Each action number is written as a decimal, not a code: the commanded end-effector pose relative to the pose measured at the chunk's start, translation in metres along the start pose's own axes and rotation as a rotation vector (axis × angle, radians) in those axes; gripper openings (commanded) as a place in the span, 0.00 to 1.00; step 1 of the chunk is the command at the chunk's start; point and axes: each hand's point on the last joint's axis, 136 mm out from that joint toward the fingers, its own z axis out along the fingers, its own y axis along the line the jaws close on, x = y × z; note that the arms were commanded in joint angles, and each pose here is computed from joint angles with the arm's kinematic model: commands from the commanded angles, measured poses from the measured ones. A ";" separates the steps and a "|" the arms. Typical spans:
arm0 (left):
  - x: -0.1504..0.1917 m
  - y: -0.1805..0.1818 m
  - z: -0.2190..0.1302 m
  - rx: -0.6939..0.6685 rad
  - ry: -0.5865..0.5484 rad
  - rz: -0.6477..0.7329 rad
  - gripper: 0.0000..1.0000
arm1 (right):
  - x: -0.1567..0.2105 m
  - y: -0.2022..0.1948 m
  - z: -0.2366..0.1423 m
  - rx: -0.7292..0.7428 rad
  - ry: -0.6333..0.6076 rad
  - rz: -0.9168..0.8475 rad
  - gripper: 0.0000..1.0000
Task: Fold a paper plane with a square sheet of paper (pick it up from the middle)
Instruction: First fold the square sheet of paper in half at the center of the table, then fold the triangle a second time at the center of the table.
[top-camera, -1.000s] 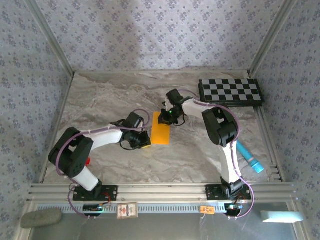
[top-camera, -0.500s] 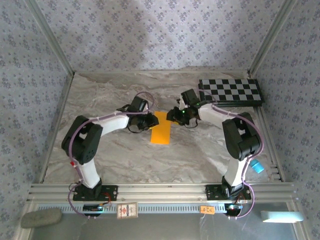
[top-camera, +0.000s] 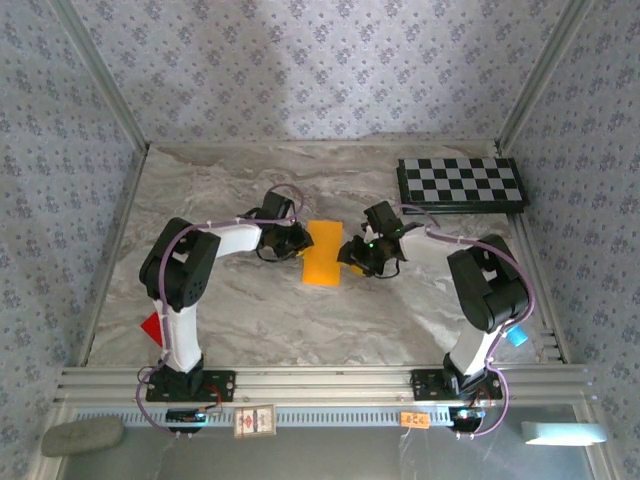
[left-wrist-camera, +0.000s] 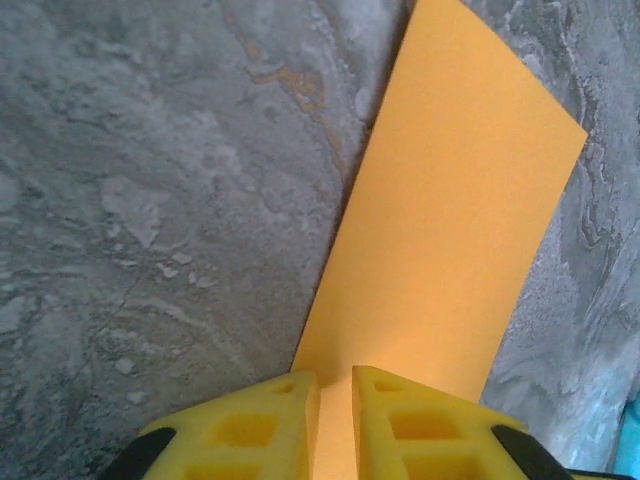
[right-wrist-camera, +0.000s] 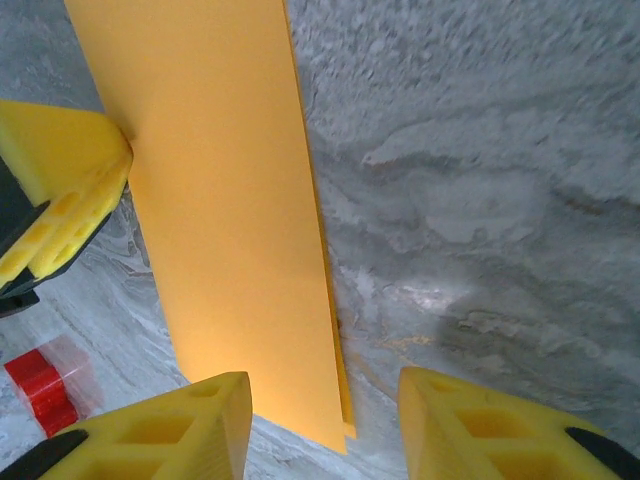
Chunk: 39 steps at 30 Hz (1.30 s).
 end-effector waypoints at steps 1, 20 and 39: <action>0.016 0.033 0.009 -0.082 0.025 -0.099 0.17 | 0.010 0.008 0.001 -0.031 0.028 0.038 0.45; 0.023 0.041 0.005 -0.093 0.021 -0.148 0.16 | 0.029 0.015 0.015 -0.056 0.117 0.052 0.45; 0.023 0.029 0.001 -0.065 0.014 -0.124 0.16 | 0.018 0.006 0.004 -0.064 0.020 0.089 0.24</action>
